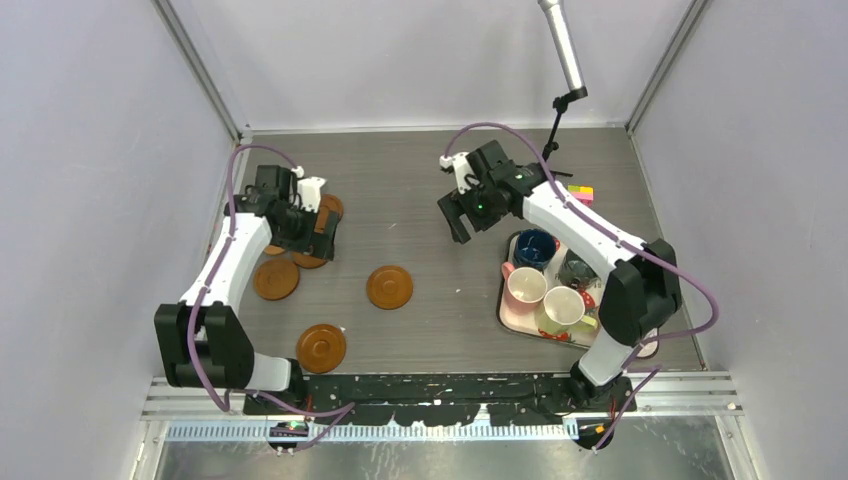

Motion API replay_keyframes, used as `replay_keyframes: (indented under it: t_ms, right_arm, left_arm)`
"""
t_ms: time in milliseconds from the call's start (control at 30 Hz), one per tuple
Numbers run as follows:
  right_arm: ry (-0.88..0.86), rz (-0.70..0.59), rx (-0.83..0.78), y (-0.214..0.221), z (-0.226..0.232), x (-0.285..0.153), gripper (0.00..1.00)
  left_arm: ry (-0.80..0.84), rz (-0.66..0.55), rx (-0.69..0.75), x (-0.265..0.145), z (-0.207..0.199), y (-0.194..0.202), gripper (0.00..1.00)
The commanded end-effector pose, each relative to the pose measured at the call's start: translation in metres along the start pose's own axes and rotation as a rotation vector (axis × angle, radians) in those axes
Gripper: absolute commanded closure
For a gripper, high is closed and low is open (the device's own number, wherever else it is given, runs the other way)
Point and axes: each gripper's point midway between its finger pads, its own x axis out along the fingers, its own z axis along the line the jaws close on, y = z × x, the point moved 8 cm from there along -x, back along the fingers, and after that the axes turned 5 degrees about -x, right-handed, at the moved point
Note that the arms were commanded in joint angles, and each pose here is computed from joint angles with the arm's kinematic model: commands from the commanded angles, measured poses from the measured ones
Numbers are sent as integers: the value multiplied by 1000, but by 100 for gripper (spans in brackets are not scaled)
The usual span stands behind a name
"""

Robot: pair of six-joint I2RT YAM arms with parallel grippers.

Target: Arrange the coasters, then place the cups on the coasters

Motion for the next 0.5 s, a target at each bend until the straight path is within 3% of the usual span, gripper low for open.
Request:
replay_keyframes:
  t_ms: [0, 267, 467]
  right_arm:
    - [-10, -41, -61, -22, 19, 13, 12]
    - [-101, -5, -203, -37, 85, 61, 11]
    - [-123, 25, -280, -42, 127, 100, 12]
  left_arm:
    - [-10, -50, 30, -3, 6, -16, 0]
    - [88, -50, -91, 16, 53, -50, 0]
    - [36, -64, -82, 31, 80, -80, 1]
